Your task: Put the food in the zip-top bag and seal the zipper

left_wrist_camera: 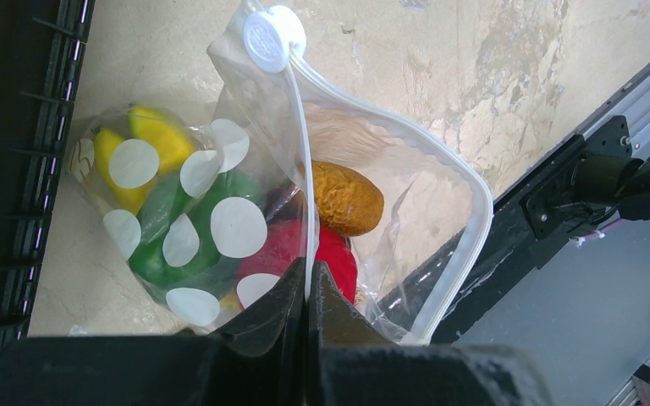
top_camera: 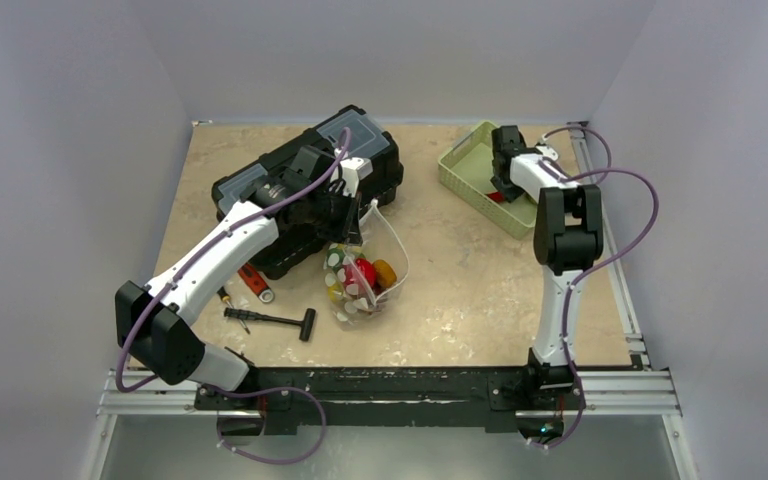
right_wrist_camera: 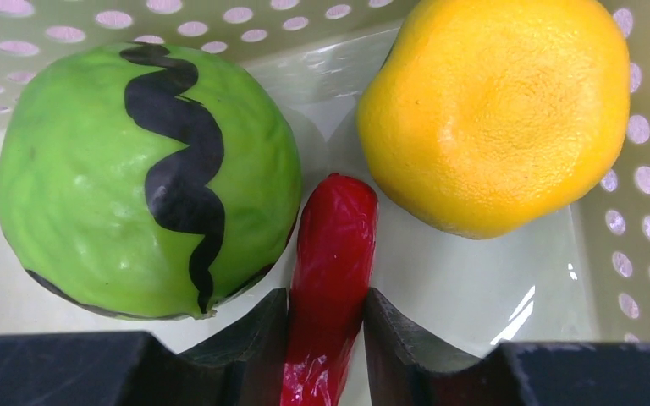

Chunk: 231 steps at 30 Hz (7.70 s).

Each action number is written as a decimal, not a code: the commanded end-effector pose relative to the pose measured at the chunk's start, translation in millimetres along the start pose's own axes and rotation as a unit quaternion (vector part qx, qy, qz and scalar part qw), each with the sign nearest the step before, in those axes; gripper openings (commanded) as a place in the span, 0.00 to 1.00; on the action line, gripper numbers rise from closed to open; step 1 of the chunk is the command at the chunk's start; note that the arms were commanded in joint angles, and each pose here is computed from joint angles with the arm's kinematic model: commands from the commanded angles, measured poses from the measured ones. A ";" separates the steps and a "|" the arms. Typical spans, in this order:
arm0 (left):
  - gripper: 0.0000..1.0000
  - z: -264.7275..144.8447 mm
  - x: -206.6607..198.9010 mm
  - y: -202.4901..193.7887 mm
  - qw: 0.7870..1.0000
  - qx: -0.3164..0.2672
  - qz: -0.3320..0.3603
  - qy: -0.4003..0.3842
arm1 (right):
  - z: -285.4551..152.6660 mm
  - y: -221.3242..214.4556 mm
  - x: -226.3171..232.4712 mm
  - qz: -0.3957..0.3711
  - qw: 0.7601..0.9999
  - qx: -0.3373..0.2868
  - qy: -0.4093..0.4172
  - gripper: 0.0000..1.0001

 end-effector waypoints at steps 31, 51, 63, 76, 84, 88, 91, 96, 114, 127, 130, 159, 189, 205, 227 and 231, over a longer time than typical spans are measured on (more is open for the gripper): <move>0.00 -7.8 -13.5 10.8 0.998 -0.016 0.014 -0.059 | -368.3 -21.0 -63.8 -0.175 0.571 -0.299 0.744 0.00; 0.00 -17.6 -17.6 12.2 0.996 -0.053 0.035 -0.065 | -398.1 -135.8 -67.5 -0.154 0.580 -0.080 0.796 0.00; 0.00 -18.7 -17.4 13.2 0.996 -0.064 0.036 -0.059 | -354.5 -173.2 -64.4 -0.184 0.772 0.115 0.597 0.00; 0.00 -19.1 -22.9 10.8 0.994 -0.065 0.054 -0.063 | -344.7 -180.5 -42.2 -0.242 0.802 0.108 0.535 0.42; 0.00 -17.1 -25.0 9.3 0.994 -0.061 0.062 -0.065 | -359.7 -165.8 -38.2 -0.282 0.783 0.074 0.550 0.59; 0.00 -16.4 -23.6 9.5 0.994 -0.062 0.064 -0.059 | -371.3 -141.0 -50.4 -0.298 0.779 0.030 0.552 0.57; 0.00 -17.5 -24.9 9.1 0.994 -0.059 0.065 -0.062 | -374.1 -121.3 -62.5 -0.323 0.772 -0.024 0.547 0.56; 0.00 -18.0 -26.2 7.4 0.994 -0.057 0.071 -0.062 | -367.4 -112.2 -77.7 -0.362 0.763 -0.061 0.533 0.56; 0.00 -18.1 -32.8 3.4 0.992 -0.052 0.092 -0.062 | -323.6 -152.7 -116.1 -0.440 0.772 0.017 0.459 0.46; 0.00 -75.3 -59.2 -4.9 0.995 -0.020 0.017 -0.096 | -437.3 -134.0 -104.3 -0.318 0.697 0.142 0.627 0.00; 0.00 -92.8 -68.5 -11.8 0.992 -0.040 -0.022 -0.115 | -441.0 -135.7 -110.3 -0.325 0.685 0.162 0.632 0.00; 0.70 -61.0 -62.7 -33.9 0.979 -0.125 -0.137 -0.087 | -413.9 -162.8 -132.2 -0.275 0.606 0.105 0.739 0.00; 0.30 -23.8 -68.1 13.2 0.965 -0.166 -0.153 0.132 | -413.9 -191.0 -127.9 -0.304 0.663 0.050 0.683 0.00; 0.00 -19.3 -81.5 19.8 0.986 -0.162 -0.008 0.035 | -446.6 -199.0 -121.1 -0.371 0.568 0.073 0.731 0.51; 0.00 -58.8 -72.5 10.6 0.953 -0.072 0.244 -0.164 | -416.4 -112.8 -95.7 -0.340 0.554 -0.096 0.754 0.78; 0.00 -54.4 -66.8 14.8 0.943 -0.065 0.279 -0.168 | -417.6 -116.3 -101.8 -0.334 0.510 -0.108 0.785 0.79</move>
Point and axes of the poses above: each gripper's point midway between its finger pads, its own z axis out along the fingers, its own x axis along the line the jaws close on, y = z × x, the point moved 7 cm from there along -z, back along the fingers, and after that the axes turned 1 degree about -z, right-handed, at the moved point
